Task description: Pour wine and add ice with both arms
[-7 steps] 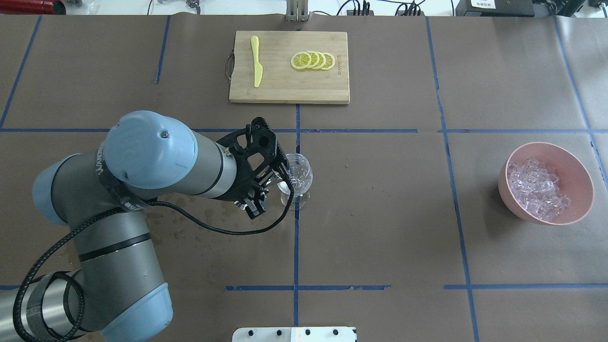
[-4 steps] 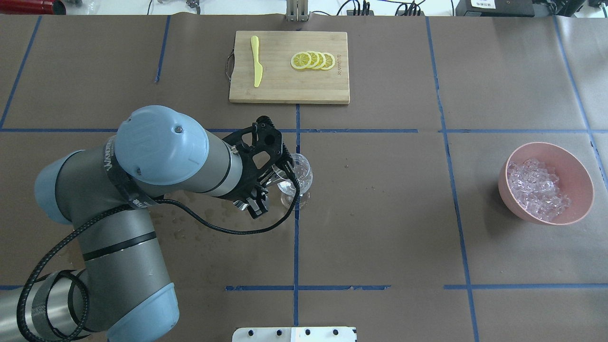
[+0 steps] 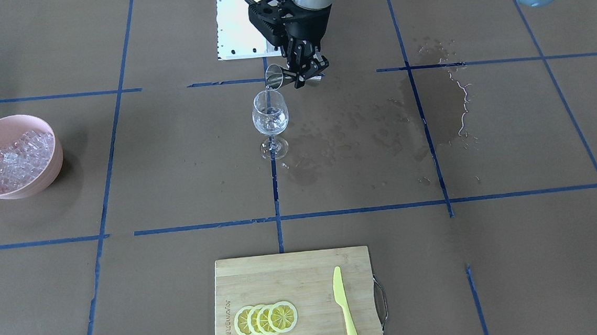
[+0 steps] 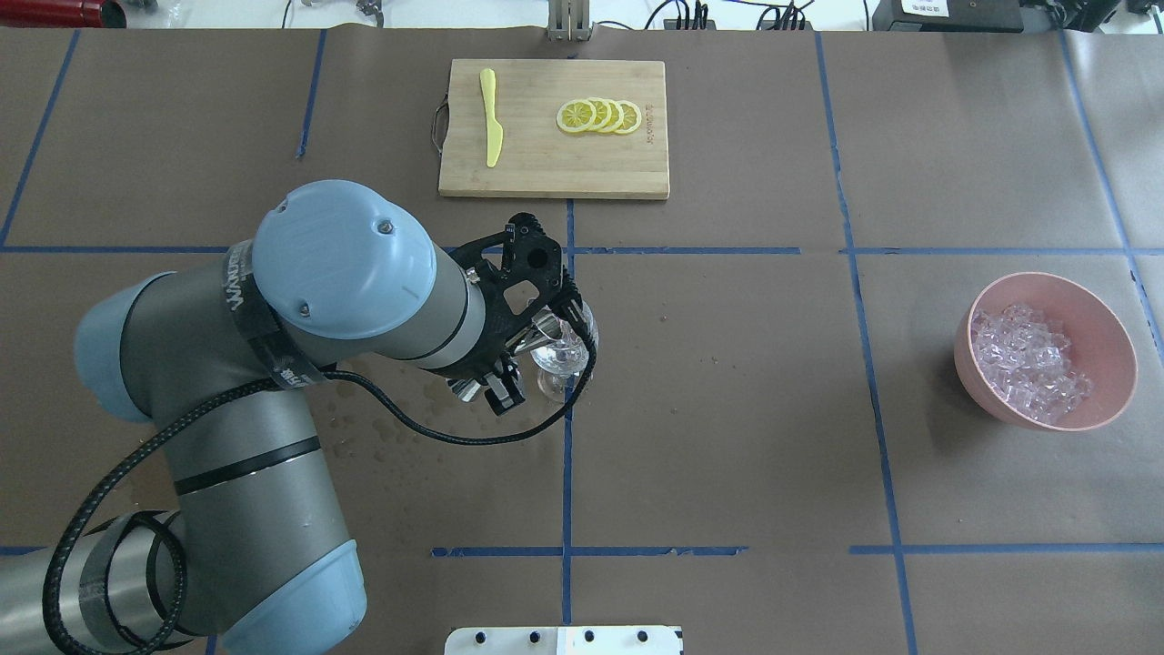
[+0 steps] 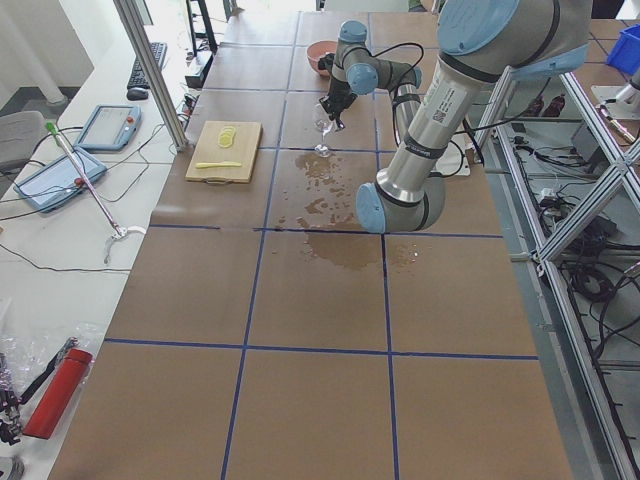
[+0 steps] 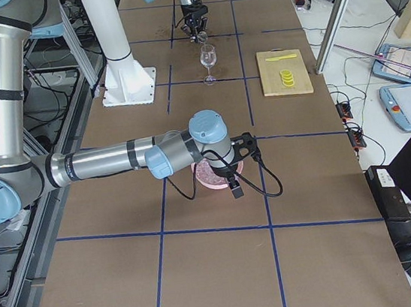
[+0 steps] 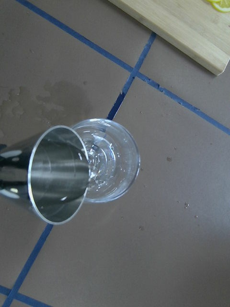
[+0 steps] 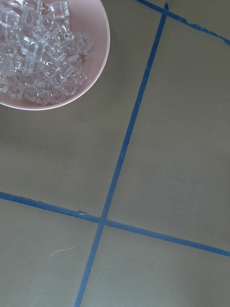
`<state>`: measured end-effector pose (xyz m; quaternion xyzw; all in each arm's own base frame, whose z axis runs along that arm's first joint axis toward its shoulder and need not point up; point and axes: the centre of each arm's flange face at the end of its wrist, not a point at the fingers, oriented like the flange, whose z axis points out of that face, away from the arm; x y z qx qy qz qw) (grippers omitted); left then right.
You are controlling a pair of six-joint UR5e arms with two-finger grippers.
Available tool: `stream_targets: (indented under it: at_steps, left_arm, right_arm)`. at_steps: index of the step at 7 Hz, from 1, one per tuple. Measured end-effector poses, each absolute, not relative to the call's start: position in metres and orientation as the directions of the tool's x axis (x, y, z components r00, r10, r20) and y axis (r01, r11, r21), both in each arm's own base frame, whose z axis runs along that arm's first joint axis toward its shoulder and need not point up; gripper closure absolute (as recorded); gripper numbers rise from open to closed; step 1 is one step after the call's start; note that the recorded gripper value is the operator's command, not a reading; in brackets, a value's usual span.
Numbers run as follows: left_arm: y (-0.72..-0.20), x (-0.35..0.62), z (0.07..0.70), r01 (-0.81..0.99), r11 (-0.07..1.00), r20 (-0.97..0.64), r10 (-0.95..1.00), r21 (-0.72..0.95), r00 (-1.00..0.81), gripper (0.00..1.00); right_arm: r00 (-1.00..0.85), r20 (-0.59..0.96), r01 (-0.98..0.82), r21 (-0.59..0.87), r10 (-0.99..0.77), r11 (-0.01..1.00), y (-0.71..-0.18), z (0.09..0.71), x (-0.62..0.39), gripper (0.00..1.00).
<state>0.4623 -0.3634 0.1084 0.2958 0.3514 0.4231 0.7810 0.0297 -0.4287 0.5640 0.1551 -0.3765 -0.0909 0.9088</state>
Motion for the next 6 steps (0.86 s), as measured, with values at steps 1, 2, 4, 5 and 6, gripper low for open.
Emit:
stream_targets:
  at_steps: [1,2,4,5,6]
  left_arm:
    - [-0.364,0.462,0.110,-0.461,0.474,-0.301,0.865,0.750,0.401,1.00]
    - [-0.365,0.462,0.111,-0.473,0.483,-0.303,0.862,0.737,0.408,1.00]
    - [-0.366,0.461,0.102,-0.497,0.497,-0.293,0.852,0.711,0.433,1.00]
    - [-0.368,0.461,0.096,-0.509,0.503,-0.277,0.846,0.698,0.457,1.00]
    - [-0.369,0.461,0.092,-0.520,0.509,-0.267,0.841,0.686,0.471,1.00]
  right_arm:
    - [0.700,0.656,0.048,0.352,-0.283,0.935,-0.429,0.564,0.030,0.00]
    - [0.700,0.656,0.048,0.352,-0.283,0.935,-0.429,0.563,0.030,0.00]
    - [0.700,0.656,0.048,0.352,-0.283,0.935,-0.429,0.563,0.030,0.00]
    - [0.700,0.656,0.048,0.352,-0.283,0.935,-0.429,0.563,0.030,0.00]
    - [0.700,0.656,0.048,0.352,-0.283,0.935,-0.429,0.563,0.030,0.00]
